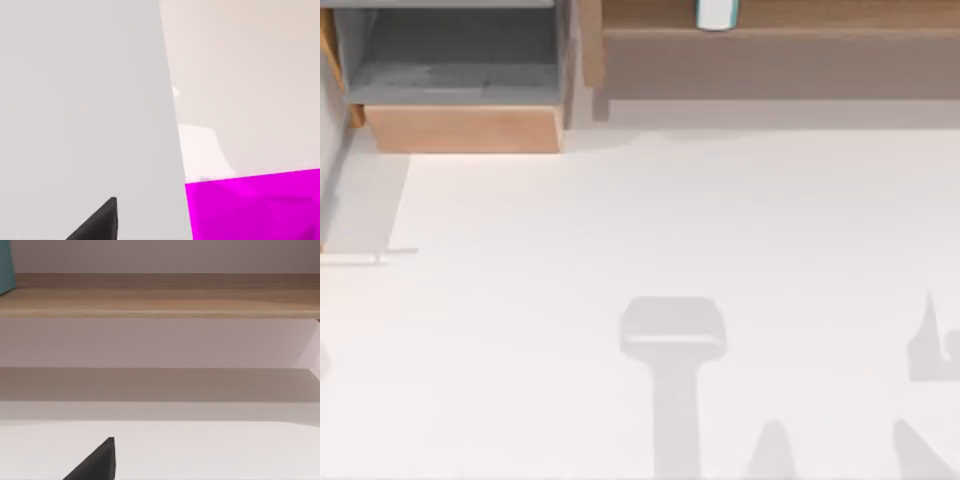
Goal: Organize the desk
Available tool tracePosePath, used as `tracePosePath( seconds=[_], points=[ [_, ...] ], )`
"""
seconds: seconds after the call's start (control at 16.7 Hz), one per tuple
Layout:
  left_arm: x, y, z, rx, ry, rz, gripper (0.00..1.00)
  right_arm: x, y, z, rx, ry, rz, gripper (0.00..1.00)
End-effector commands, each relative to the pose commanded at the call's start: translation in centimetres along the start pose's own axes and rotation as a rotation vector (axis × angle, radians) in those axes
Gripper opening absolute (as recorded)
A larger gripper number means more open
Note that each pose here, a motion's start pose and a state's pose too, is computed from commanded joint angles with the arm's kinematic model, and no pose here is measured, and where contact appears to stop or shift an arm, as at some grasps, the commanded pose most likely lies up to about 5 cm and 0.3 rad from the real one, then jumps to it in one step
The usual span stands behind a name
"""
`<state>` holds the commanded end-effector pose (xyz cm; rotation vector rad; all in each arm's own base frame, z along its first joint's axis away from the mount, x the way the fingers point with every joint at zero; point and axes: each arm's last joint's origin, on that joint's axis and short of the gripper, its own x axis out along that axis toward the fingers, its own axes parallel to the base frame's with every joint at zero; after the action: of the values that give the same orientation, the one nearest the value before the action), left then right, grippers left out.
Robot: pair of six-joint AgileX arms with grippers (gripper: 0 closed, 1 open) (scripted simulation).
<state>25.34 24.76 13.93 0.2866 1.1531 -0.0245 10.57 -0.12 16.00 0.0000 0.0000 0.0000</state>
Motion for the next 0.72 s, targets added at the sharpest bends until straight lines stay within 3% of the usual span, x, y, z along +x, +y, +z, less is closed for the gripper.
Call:
tracePosePath(
  seconds=[0.48, 0.72],
  points=[
    [2.7, 1.6, -1.6, 0.313, -0.363, 0.402, 1.0, 0.0, 0.0, 0.0, 0.0, 0.0, 0.0, 1.0],
    [3.8, -0.2, -2.0, 0.507, -0.507, 0.535, 1.0, 0.0, 0.0, 0.0, 0.0, 0.0, 0.0, 1.0]
  ],
)
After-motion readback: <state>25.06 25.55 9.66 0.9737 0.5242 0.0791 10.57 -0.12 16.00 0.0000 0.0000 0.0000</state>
